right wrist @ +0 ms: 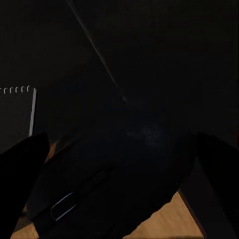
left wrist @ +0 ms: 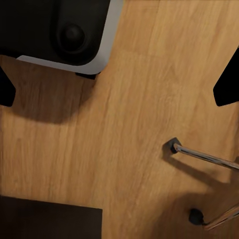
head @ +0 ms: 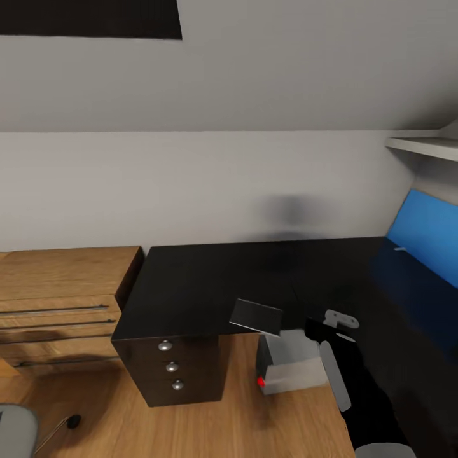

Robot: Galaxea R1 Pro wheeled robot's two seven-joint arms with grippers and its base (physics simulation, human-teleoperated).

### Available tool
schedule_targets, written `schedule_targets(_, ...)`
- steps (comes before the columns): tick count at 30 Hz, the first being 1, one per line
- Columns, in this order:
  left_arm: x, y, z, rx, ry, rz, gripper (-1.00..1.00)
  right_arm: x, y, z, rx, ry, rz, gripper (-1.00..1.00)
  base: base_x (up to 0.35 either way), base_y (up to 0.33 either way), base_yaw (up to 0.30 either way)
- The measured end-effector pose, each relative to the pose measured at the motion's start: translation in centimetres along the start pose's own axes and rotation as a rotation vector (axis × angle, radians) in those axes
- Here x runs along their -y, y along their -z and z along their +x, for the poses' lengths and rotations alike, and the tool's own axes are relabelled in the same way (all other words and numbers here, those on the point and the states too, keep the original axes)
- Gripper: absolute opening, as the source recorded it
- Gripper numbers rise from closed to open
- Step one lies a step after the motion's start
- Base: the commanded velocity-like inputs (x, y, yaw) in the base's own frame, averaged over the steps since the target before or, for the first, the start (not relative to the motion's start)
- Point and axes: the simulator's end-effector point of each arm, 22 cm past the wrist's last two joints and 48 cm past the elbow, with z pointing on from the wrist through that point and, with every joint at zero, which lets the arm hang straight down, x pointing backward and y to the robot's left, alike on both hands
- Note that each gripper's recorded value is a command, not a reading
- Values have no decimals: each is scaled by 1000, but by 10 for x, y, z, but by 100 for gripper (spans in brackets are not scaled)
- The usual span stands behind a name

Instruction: In the bedroom, organize the workspace by keeping the computer under the desk, ensuring the monitor is on the desk, placing the keyboard on the desk next to the monitor, placing the mouse on the desk next to the keyboard, moving the folder from the swivel chair onto the desk next to the mouse, stacking the notebook on top of the folder with the pen on top of the notebook, and positioning the swivel chair next to the desk.

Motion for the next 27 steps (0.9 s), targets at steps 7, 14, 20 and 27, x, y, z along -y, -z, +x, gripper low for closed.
schedule_targets(7, 1, -1, -2, 5, 1, 2, 100, 28, -5, 3, -33, 47, 39, -100, 0, 0, -268)
schedule_targets(14, 3, -2, -3, 10, 3, 6, 100, 41, -6, 7, -79, 94, 23, -100, 0, 0, -268)
schedule_targets(20, 4, -2, -4, 13, 4, 8, 100, 47, -7, 4, -77, 123, 21, -100, 0, 0, -212)
schedule_targets(27, 5, -2, -5, 16, 5, 11, 100, 37, -6, 6, -75, 160, 3, -100, 0, 0, -38)
